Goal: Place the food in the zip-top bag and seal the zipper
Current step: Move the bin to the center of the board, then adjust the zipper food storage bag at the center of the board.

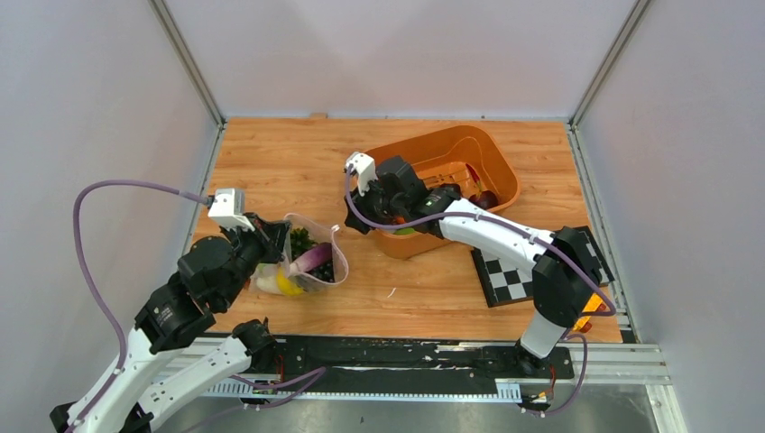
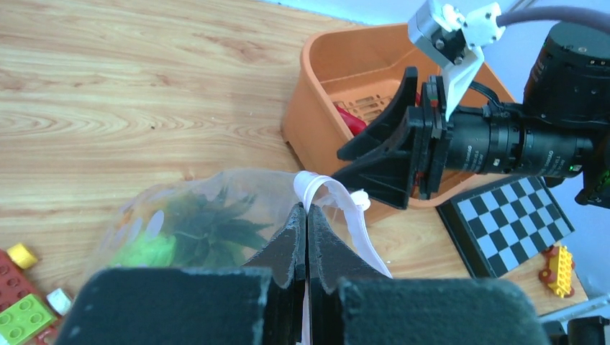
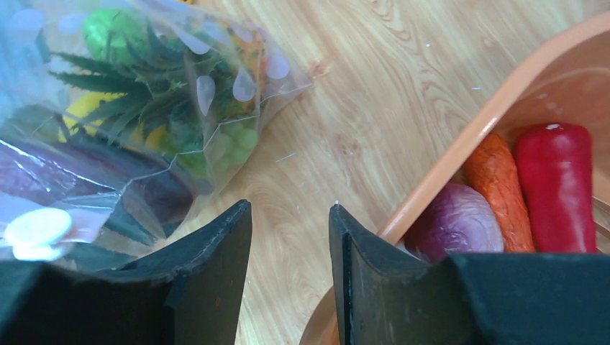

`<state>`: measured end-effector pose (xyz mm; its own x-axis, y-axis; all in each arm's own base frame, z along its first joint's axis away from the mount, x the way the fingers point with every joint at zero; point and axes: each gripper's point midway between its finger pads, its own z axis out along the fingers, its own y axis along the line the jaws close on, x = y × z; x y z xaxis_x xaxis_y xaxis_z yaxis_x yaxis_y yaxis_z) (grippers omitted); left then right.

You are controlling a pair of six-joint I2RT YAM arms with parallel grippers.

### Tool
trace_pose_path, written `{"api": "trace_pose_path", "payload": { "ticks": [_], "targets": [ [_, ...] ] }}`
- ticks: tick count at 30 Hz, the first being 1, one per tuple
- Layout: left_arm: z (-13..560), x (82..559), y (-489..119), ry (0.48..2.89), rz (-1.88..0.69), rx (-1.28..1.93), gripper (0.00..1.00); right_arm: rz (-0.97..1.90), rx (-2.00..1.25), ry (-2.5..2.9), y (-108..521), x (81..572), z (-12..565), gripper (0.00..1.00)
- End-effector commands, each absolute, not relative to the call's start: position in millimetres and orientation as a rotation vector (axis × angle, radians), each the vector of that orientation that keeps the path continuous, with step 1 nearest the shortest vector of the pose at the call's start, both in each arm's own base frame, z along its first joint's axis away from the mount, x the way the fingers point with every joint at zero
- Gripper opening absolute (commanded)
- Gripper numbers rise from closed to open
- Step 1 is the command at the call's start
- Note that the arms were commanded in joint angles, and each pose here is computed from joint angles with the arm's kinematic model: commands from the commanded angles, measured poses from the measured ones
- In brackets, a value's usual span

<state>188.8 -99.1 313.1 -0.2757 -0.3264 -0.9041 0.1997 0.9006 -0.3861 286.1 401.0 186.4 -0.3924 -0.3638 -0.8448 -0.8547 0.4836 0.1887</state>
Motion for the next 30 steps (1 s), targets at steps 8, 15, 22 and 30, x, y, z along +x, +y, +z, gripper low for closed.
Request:
{"api": "trace_pose_path", "payload": {
  "ticks": [8,15,22,30],
  "targets": [
    [349.9,193.1,-133.6,1.717,-0.65,0.005,0.0,0.614,-0.776,2.049,346.7,329.4,181.1,0.46],
    [358.4,187.5,-155.5,1.731,-0.674,0.203,0.0,0.817,-0.93,1.719,351.1,292.9,236.3,0.54],
    [370.1,164.3,-164.0,1.708,-0.695,0.453,0.0,0.851,-1.198,1.356,334.1,237.9,255.7,0.61],
    [371.3,147.0,-184.7,1.693,-0.778,0.651,0.0,0.88,-1.411,1.032,319.6,183.2,254.4,0.64]
  ]
}}
